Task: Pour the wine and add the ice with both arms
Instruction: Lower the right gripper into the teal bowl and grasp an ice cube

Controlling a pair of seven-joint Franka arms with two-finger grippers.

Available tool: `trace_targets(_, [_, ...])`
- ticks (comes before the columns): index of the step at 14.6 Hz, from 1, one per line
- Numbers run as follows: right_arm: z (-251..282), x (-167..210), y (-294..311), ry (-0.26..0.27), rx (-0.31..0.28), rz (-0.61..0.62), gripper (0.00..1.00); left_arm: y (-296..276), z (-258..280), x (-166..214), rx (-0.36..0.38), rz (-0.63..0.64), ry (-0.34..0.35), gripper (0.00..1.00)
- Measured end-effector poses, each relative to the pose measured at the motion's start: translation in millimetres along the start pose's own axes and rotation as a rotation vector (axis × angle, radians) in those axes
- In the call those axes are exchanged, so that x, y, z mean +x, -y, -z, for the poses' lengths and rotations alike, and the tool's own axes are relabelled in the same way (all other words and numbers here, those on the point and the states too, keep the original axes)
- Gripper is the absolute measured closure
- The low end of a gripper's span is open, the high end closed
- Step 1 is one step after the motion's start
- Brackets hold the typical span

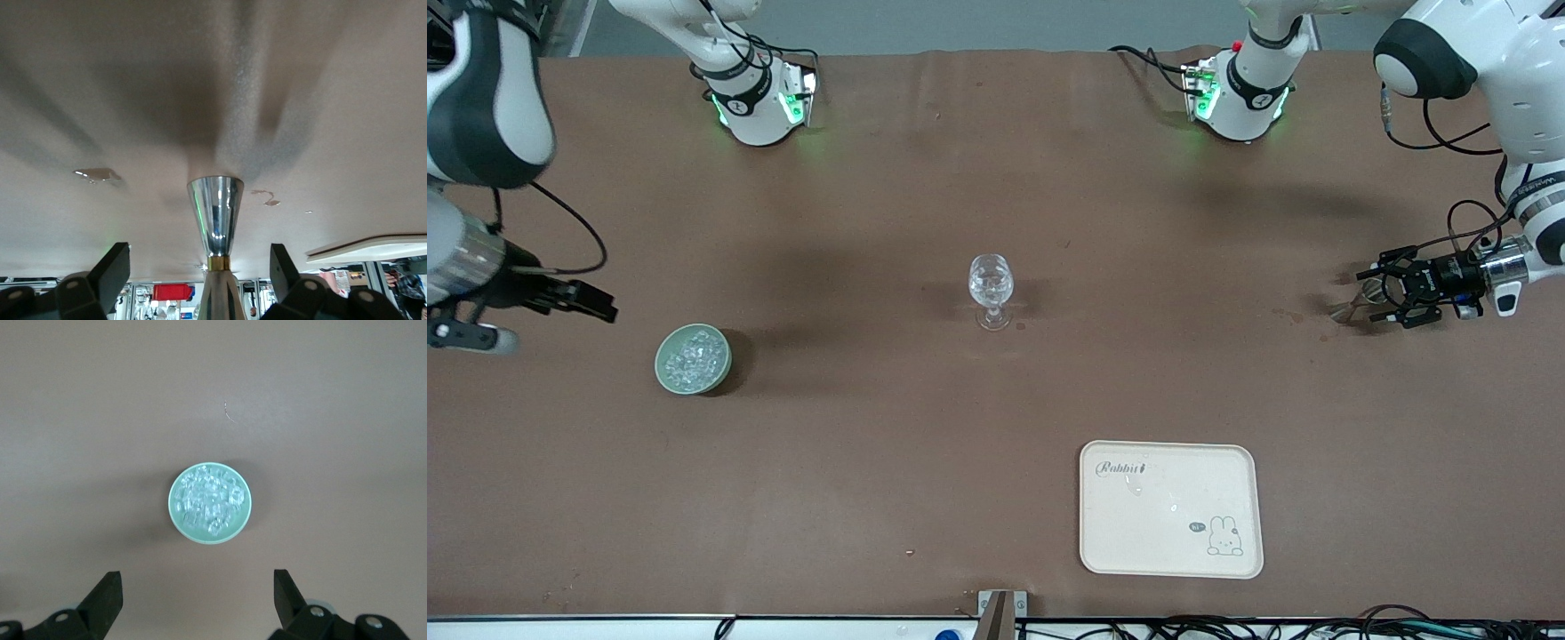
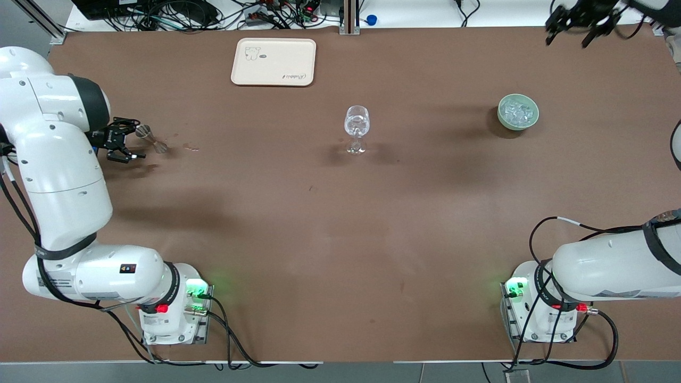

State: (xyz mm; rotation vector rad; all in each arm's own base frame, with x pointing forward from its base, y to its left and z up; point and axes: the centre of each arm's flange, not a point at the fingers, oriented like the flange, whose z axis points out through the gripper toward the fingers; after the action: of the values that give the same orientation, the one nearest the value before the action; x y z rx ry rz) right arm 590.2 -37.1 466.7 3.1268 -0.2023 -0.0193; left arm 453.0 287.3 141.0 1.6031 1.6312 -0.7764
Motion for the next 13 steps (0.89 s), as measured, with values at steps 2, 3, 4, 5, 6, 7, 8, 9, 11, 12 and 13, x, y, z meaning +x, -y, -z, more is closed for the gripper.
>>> trace_targets(2, [-46, 0, 0, -0.005, 0.0, 0.014, 0.0, 2, -2, 1, -0.02, 0.009, 0.014, 0.11])
trace_targets(3, [-68, -1, 0, -0.006, -0.001, 0.017, 0.0, 4, -4, 2, -0.026, 0.014, 0.02, 0.11])
trace_targets(4, [-88, -2, 0, -0.007, -0.001, 0.018, 0.0, 5, -5, 2, -0.027, 0.017, 0.025, 0.11])
trace_targets(5, [-108, -3, -1, -0.009, -0.001, 0.019, 0.0, 6, -6, 3, -0.03, 0.02, 0.028, 0.13])
trace_targets(6, [-127, -5, -1, -0.01, -0.002, 0.02, 0.0, 6, -7, 3, -0.039, 0.022, 0.033, 0.13])
trace_targets(7, [-146, -9, -1, -0.009, -0.002, 0.021, 0.0, 5, -8, 2, -0.049, 0.028, 0.039, 0.13])
trace_targets(8, [-162, -12, -1, -0.007, -0.002, 0.022, 0.0, 3, -9, 2, -0.057, 0.033, 0.045, 0.15])
trace_targets(9, [-175, -15, -1, -0.003, -0.003, 0.022, 0.0, 2, -11, 1, -0.061, 0.037, 0.05, 0.15])
trace_targets(11, [-192, -17, -1, 0.003, -0.004, 0.031, 0.03, 0, -14, 0, -0.066, 0.038, 0.056, 0.19])
trace_targets(12, [-196, -16, -1, -0.002, -0.004, 0.045, 0.06, -1, -15, 0, -0.07, 0.037, 0.059, 0.21])
trace_targets(13, [-201, -16, -1, -0.003, -0.004, 0.063, 0.17, -2, -16, 0, -0.073, 0.036, 0.063, 0.21])
